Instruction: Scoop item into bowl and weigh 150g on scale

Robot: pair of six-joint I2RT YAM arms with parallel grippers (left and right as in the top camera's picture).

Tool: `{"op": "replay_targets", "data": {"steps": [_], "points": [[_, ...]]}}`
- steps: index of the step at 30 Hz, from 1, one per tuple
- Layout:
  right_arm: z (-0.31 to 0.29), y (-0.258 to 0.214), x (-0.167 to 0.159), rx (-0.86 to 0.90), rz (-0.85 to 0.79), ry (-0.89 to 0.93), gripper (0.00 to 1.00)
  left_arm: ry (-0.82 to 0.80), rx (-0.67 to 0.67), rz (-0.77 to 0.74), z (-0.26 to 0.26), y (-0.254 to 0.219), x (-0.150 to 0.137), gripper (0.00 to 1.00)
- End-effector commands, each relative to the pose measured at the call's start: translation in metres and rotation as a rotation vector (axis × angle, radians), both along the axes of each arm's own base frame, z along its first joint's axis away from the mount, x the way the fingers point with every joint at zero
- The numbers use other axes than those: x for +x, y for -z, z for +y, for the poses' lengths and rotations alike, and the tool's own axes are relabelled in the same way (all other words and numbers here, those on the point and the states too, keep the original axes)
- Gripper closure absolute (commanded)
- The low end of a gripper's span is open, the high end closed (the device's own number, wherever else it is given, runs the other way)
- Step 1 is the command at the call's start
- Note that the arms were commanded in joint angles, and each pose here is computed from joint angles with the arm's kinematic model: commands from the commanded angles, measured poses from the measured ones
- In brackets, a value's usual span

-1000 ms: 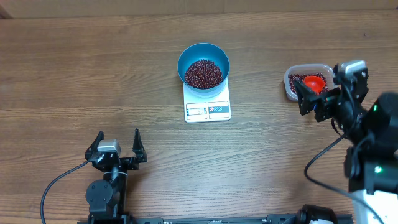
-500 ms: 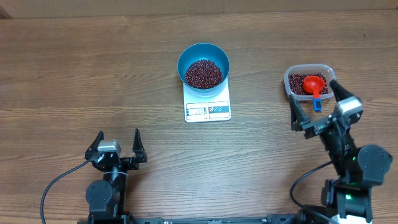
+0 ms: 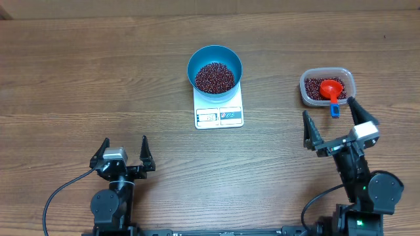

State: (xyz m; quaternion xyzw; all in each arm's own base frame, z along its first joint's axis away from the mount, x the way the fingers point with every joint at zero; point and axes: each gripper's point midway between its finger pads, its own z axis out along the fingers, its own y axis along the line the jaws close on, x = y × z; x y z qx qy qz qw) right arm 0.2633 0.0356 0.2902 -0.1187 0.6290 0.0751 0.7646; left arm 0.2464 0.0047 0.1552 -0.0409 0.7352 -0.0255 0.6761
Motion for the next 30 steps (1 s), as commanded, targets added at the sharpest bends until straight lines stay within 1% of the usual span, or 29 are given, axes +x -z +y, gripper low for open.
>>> {"op": "replay_targets", "data": {"steps": [1, 10, 19, 30], "points": [[-0.002, 0.013, -0.003, 0.013, -0.001, 0.014, 0.0, -0.01, 0.027, -0.006, 0.003, 0.0, 0.0, 0.0], [-0.002, 0.048, -0.016, 0.114, -0.048, 0.001, 0.0, -0.01, 0.027, -0.006, 0.003, 0.0, 0.0, 0.0], [-0.005, 0.052, -0.018, 0.136, -0.027, 0.016, 0.0, -0.01, 0.027, -0.006, 0.003, 0.0, 0.0, 0.0], [-0.005, 0.087, -0.013, 0.15, 0.121, 0.026, 0.0, -0.01, 0.027, -0.006, 0.003, 0.0, 0.0, 0.01]]}}
